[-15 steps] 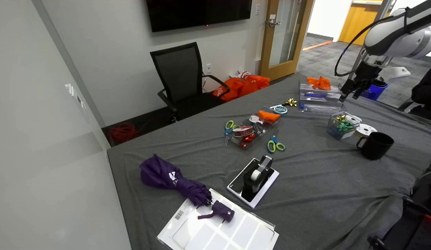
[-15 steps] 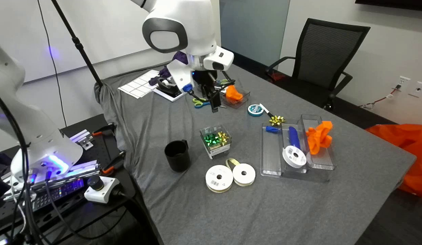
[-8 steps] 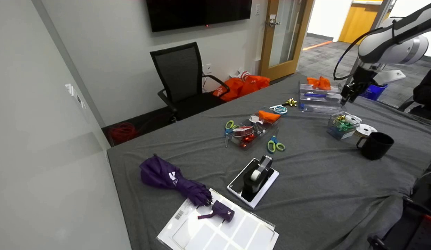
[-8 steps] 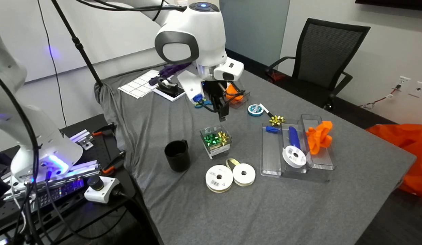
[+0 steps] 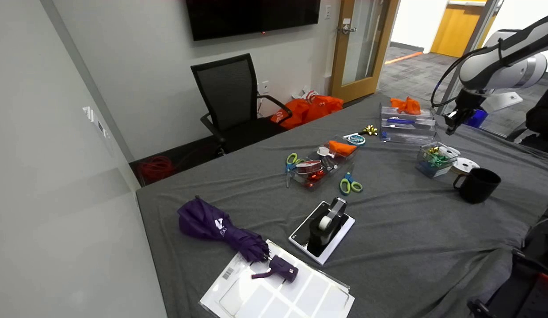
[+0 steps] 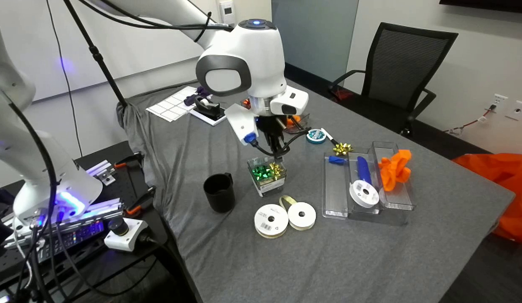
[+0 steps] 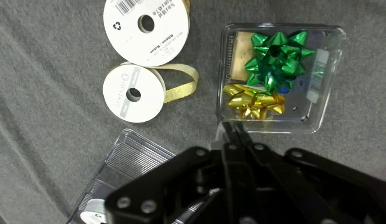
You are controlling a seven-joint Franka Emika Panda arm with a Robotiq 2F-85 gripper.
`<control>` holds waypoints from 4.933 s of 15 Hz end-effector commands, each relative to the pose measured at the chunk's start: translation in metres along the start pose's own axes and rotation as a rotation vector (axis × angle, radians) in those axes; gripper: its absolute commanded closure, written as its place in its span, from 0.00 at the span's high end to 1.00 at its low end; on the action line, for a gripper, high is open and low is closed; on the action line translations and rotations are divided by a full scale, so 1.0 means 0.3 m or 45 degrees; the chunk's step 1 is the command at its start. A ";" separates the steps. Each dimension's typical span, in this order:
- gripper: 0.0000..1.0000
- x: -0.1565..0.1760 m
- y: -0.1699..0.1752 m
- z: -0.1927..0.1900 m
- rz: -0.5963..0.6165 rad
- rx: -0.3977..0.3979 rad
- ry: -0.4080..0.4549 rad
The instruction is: Pick up the yellow gift bow and put it in the clear storage container with an orange cloth
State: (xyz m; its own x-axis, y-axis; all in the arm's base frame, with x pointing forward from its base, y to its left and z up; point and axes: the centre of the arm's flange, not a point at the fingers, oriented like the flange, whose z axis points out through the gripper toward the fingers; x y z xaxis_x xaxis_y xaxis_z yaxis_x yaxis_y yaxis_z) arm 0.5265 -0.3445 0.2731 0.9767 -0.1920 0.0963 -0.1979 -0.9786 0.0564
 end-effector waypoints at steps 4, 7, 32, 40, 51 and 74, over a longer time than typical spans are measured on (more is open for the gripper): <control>0.01 0.005 -0.001 -0.001 -0.003 -0.002 0.003; 0.00 0.004 0.001 0.012 -0.011 0.001 0.003; 0.36 -0.033 -0.069 0.211 -0.004 0.003 0.006; 0.00 -0.023 -0.067 0.246 0.041 -0.018 0.031; 0.00 -0.034 -0.079 0.176 0.061 0.035 0.031; 0.92 -0.037 -0.076 0.156 0.061 0.076 0.001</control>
State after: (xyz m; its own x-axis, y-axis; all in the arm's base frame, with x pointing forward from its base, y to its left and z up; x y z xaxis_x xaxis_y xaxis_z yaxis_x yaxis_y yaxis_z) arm 0.5255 -0.3199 0.2339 0.9658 -0.2437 0.0888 -0.2441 -0.9697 -0.0061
